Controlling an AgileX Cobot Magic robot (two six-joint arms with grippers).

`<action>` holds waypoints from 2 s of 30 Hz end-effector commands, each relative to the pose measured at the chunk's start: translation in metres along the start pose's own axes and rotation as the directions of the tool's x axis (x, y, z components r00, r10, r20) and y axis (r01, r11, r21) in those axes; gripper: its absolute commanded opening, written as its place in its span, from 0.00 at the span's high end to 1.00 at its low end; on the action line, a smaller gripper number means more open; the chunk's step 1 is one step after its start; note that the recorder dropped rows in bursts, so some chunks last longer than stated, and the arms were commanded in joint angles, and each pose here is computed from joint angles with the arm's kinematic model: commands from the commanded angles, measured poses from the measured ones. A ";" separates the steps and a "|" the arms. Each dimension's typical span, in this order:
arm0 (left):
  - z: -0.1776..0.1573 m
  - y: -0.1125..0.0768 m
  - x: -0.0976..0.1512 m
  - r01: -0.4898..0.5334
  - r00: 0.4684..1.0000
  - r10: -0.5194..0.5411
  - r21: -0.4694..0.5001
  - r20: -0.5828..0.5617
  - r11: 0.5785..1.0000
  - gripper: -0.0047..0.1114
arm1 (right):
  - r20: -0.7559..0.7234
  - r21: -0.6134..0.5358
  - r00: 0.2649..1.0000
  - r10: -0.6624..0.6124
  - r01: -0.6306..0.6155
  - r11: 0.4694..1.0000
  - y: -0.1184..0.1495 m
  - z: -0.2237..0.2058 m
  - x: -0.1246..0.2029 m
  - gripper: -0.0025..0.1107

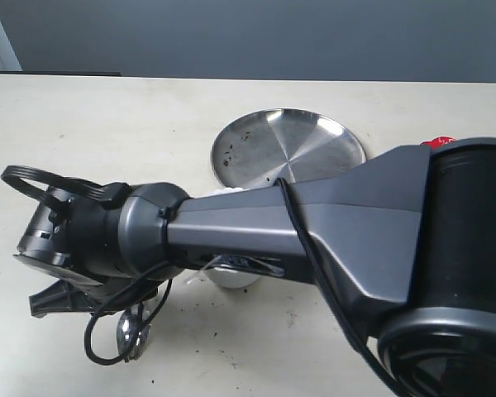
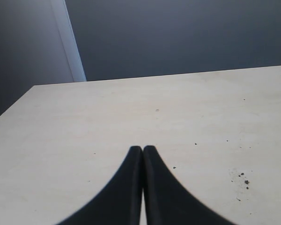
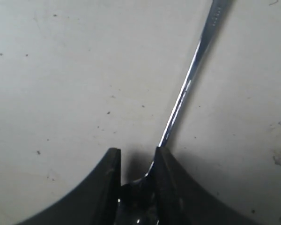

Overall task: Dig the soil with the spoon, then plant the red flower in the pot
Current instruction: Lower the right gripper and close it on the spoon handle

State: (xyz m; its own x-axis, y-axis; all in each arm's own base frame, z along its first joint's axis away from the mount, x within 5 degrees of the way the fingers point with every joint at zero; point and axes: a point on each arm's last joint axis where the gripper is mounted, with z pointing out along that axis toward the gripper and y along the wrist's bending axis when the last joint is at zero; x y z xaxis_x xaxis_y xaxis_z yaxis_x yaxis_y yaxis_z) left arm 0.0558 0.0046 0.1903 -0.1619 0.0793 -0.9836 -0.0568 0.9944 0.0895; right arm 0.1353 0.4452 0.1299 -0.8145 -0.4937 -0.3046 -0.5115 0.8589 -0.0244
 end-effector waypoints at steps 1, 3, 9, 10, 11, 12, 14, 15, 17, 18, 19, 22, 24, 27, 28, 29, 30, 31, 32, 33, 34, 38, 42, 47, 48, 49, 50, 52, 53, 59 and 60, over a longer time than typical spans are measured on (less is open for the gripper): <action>-0.001 0.000 -0.002 0.009 1.000 -0.009 0.007 0.013 1.000 0.96 | -0.004 -0.002 1.000 -0.004 0.004 1.000 -0.002 -0.002 -0.001 0.75; -0.001 0.000 -0.002 0.009 1.000 -0.009 0.007 0.013 1.000 0.96 | -0.015 0.008 1.000 -0.006 0.006 1.000 -0.002 0.000 0.000 0.75; -0.001 0.000 -0.002 0.009 1.000 -0.009 0.007 0.013 1.000 0.96 | -0.112 -0.009 0.994 0.002 -0.003 1.000 0.002 0.017 0.012 0.75; -0.001 0.000 -0.002 0.009 1.000 -0.009 0.007 0.013 1.000 0.96 | -0.128 -0.013 0.992 -0.018 0.016 1.000 0.003 0.021 0.014 0.75; -0.001 0.000 -0.002 0.009 1.000 -0.009 0.007 0.013 1.000 0.96 | -0.133 -0.018 0.991 -0.025 0.023 1.000 0.003 0.021 0.015 0.75; -0.001 0.000 -0.002 0.009 1.000 -0.009 0.007 0.013 1.000 0.96 | -0.137 -0.017 0.990 -0.026 0.024 1.000 0.003 0.023 0.015 0.75; -0.001 0.000 -0.002 0.009 1.000 -0.009 0.007 0.013 1.000 0.96 | -0.140 -0.019 0.990 -0.024 0.021 1.000 0.004 0.023 0.016 0.75; -0.001 0.000 -0.002 0.009 1.000 -0.009 0.007 0.013 1.000 0.96 | -0.143 -0.026 0.989 -0.031 0.028 0.999 0.004 0.022 0.016 0.75; -0.001 0.000 -0.002 0.009 1.000 -0.009 0.007 0.013 1.000 0.96 | -0.152 -0.040 0.987 -0.052 0.046 0.998 0.005 0.021 0.016 0.75; -0.001 0.000 -0.002 0.009 1.000 -0.009 0.007 0.013 1.000 0.96 | -0.157 -0.049 0.986 -0.060 0.053 0.997 0.005 0.020 0.017 0.75; -0.001 0.000 -0.002 0.009 1.000 -0.009 0.007 0.013 1.000 0.96 | -0.167 -0.058 0.984 -0.066 0.057 0.997 0.006 0.019 0.018 0.75; -0.001 0.000 -0.002 0.009 1.000 -0.009 0.007 0.013 1.000 0.96 | -0.181 -0.075 0.980 -0.087 0.074 0.994 0.007 0.019 0.019 0.75; -0.001 0.000 -0.002 0.009 1.000 -0.009 0.007 0.013 1.000 0.96 | -0.183 -0.073 0.979 -0.087 0.075 0.995 0.007 0.019 0.019 0.75; -0.001 0.000 -0.002 0.009 1.000 -0.009 0.007 0.013 1.000 0.96 | -0.184 -0.070 0.979 -0.090 0.078 0.994 0.007 0.018 0.019 0.75; -0.001 0.000 -0.002 0.009 1.000 -0.009 0.007 0.013 1.000 0.96 | -0.183 -0.066 0.979 -0.093 0.082 0.994 0.006 0.017 0.019 0.75; -0.001 0.000 -0.002 0.009 1.000 -0.009 0.007 0.013 1.000 0.96 | -0.176 -0.059 0.979 -0.100 0.091 0.994 0.005 0.016 0.018 0.75; -0.001 0.000 -0.002 0.009 1.000 -0.009 0.007 0.013 1.000 0.96 | -0.167 -0.053 0.980 -0.107 0.100 0.994 0.004 0.015 0.017 0.75; -0.001 0.000 -0.002 0.009 1.000 -0.009 0.007 0.013 1.000 0.96 | -0.157 -0.045 0.981 -0.116 0.110 0.993 0.003 0.013 0.016 0.75; -0.001 0.000 -0.002 0.009 1.000 -0.009 0.007 0.013 1.000 0.96 | -0.144 -0.036 0.982 -0.123 0.119 0.992 0.002 0.010 0.014 0.75; -0.001 0.000 -0.002 0.009 1.000 -0.009 0.007 0.013 1.000 0.96 | -0.133 -0.025 0.983 -0.126 0.124 0.992 0.001 0.007 0.012 0.75; -0.001 0.000 -0.002 0.009 1.000 -0.009 0.007 0.013 1.000 0.96 | -0.117 -0.013 0.983 -0.139 0.138 0.990 -0.001 0.005 0.010 0.75; -0.001 0.000 -0.002 0.009 1.000 -0.009 0.007 0.013 1.000 0.96 | -0.098 0.006 0.984 -0.151 0.153 0.988 -0.004 -0.002 0.007 0.75; -0.001 0.000 -0.002 0.009 1.000 -0.009 0.007 0.013 1.000 0.96 | -0.107 0.055 0.981 -0.165 0.171 0.984 -0.008 0.000 0.007 0.75; -0.001 0.000 -0.002 0.009 1.000 -0.009 0.007 0.013 1.000 0.96 | -0.118 0.091 0.980 -0.159 0.170 0.981 -0.011 0.000 0.008 0.75; -0.001 0.000 -0.002 0.009 1.000 -0.009 0.007 0.013 1.000 0.96 | -0.116 0.087 0.981 -0.158 0.169 0.982 -0.011 0.000 0.008 0.75; -0.001 0.000 -0.002 0.009 1.000 -0.009 0.007 0.013 1.000 0.96 | -0.120 0.065 0.982 -0.146 0.155 0.986 -0.009 0.000 0.009 0.75; -0.001 0.000 -0.002 0.009 1.000 -0.009 0.007 0.013 1.000 0.96 | -0.126 0.044 0.983 -0.134 0.140 0.989 -0.007 0.000 0.009 0.75; -0.001 0.000 -0.002 0.009 1.000 -0.009 0.007 0.013 1.000 0.96 | -0.136 -0.022 0.981 -0.135 0.134 0.991 -0.001 0.000 0.011 0.75; -0.001 0.000 -0.002 0.009 1.000 -0.009 0.007 0.013 1.000 0.96 | -0.149 -0.051 0.979 -0.140 0.134 0.990 0.001 0.000 0.013 0.75; -0.001 0.000 -0.002 0.009 1.000 -0.009 0.007 0.013 1.000 0.96 | -0.195 -0.088 0.964 -0.184 0.169 0.982 0.005 -0.002 0.019 0.75; -0.001 0.000 -0.002 0.009 1.000 -0.009 0.007 0.015 1.000 0.96 | -0.194 -0.090 0.962 -0.192 0.177 0.980 0.007 -0.003 0.021 0.75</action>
State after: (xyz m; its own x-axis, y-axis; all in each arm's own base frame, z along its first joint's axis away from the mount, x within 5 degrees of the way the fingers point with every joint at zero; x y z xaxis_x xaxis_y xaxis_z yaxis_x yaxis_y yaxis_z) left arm 0.0558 0.0046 0.1903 -0.1619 0.0793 -0.9836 -0.0568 0.9944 0.0895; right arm 0.1210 0.4400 0.1262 -0.7499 -0.6489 -0.1287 -0.6533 0.7570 -0.0109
